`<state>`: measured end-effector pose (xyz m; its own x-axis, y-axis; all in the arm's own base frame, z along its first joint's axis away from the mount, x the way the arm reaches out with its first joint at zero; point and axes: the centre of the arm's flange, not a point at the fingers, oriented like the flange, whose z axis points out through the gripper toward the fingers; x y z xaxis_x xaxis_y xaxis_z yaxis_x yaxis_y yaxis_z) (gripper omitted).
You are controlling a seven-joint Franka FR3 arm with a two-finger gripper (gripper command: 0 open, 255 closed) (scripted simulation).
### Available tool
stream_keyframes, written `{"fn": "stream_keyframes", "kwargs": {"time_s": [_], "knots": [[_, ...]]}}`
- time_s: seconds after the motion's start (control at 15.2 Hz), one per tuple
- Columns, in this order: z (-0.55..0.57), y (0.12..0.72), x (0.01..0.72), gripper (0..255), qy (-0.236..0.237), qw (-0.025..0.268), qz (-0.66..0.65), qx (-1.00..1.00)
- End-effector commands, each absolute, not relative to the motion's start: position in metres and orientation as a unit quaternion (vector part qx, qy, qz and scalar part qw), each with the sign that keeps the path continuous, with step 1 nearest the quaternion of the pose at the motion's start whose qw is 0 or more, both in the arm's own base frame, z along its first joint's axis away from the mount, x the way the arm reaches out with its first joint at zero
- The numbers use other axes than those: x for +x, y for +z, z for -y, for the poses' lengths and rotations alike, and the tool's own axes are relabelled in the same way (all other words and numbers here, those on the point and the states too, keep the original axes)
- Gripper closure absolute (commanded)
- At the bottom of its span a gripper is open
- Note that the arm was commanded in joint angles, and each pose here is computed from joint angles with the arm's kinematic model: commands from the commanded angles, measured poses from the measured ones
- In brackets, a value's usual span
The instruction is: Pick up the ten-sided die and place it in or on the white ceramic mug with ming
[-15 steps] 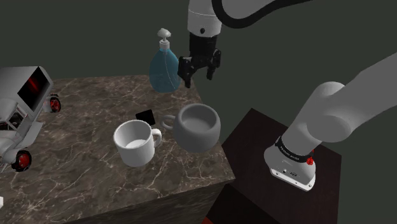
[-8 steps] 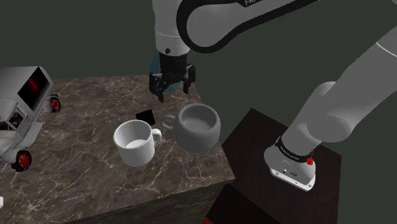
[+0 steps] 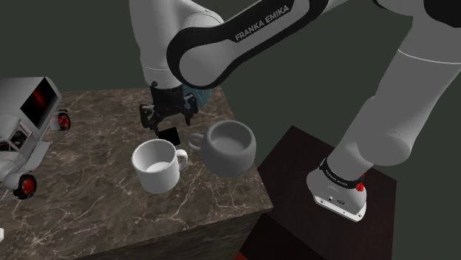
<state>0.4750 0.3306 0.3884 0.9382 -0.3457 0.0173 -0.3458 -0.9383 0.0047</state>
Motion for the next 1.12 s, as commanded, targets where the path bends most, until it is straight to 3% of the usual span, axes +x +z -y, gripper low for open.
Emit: {"fn": "stream_keyframes", "kwargs": {"time_s": [0.0,0.46,0.99,1.06], "knots": [[-0.342,0.378,0.483,0,0.010,0.003,0.179,0.984],[-0.342,0.343,0.484,0,0.010,0.003,0.179,0.984],[-0.342,0.343,0.484,0,0.010,0.003,0.179,0.984],[-0.342,0.343,0.484,255,0.010,0.003,0.179,0.984]]}}
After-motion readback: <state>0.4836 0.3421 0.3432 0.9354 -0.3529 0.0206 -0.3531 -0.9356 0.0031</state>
